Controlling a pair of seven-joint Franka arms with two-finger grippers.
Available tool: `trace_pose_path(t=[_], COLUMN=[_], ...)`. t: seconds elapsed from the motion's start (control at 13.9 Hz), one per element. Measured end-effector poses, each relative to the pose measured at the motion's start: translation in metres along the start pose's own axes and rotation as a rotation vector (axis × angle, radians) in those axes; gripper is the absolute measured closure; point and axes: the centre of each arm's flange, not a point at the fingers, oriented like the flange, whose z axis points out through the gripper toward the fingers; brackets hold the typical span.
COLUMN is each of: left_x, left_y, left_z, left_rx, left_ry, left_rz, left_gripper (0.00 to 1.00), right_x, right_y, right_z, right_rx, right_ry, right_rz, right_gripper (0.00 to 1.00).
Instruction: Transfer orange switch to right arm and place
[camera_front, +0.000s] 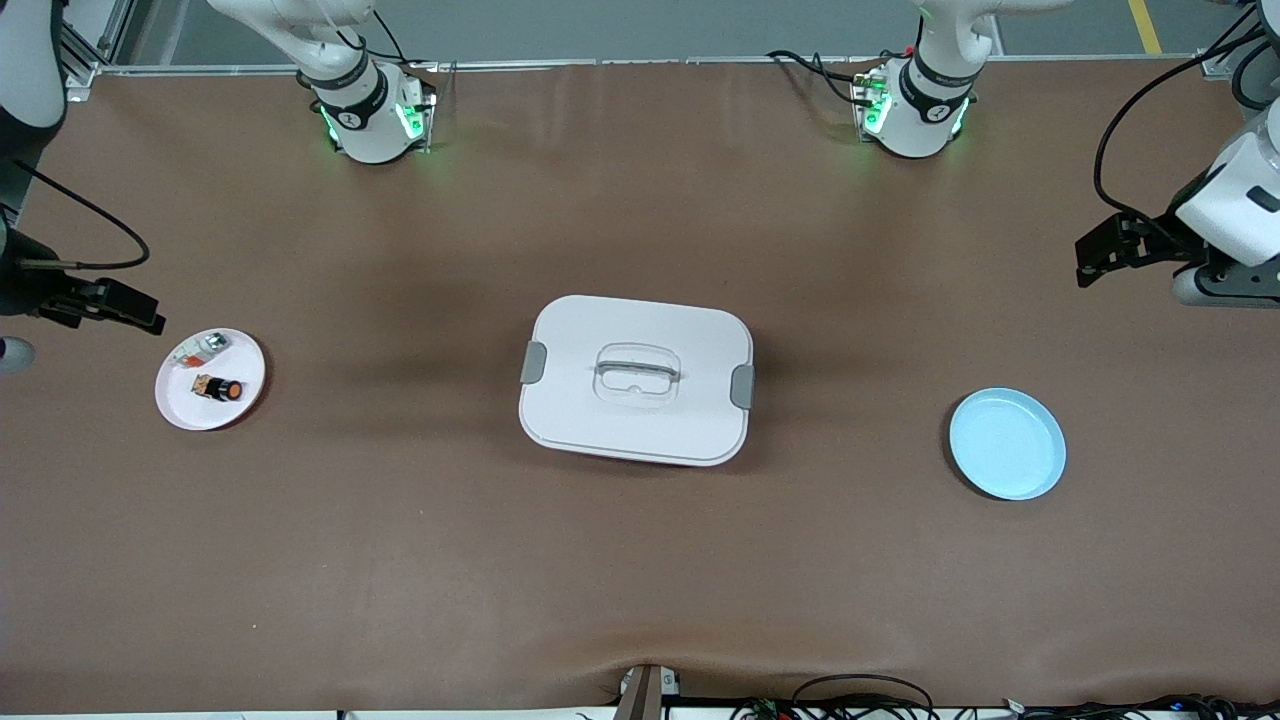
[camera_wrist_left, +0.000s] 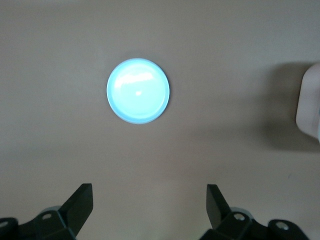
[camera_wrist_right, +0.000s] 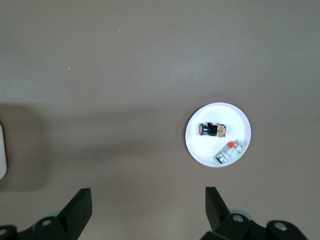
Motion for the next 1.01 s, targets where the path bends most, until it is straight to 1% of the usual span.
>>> trace_pose_path(t=[0.14,0.29,0.43,0.5,0.58,0.72,1.01], left_x=[-0.001,-0.001,0.001,0.001,0.002,0.002,0.003], left_y=[-0.001,-0.004,-0.009,-0.011,-0.012,-0.016,-0.018], left_z=[0.003,0.005,0.008,0.009,0.011,0.012,0.013], left_rx=[-0.016,-0.026,-0.027,-0.028,-0.031,-0.04,-0.046], left_ry=[-0.017,-0.022,-0.027,-0.03,-0.032,-0.035,-0.036], left_rz=[-0.003,-0.01,-0.02,-0.023,-0.026,-0.035,-0.039], left_gripper=[0.0,0.0,0.0,0.0,0.0,0.0,0.0], right_x=[-0.003,-0.009,-0.016,-0.019,-0.021,-0.024,-0.035], right_y=[0.0,-0.001,-0.005,-0.007,-0.008,-0.01,-0.015], right_z=[-0.008,-0.007,-0.004,-0.005,-0.008,-0.019,-0.045], right_rx=[0.0,0.004,0.03,0.047,0.056,0.077,0.087], right_ry=[-0.012,-0.059,-0.115,-0.131,-0.132,-0.116,-0.085], right_rz=[0.002,0.004,0.043,0.07,0.091,0.109,0.096], right_gripper=[0.0,0.0,0.0,0.0,0.0,0.0,0.0])
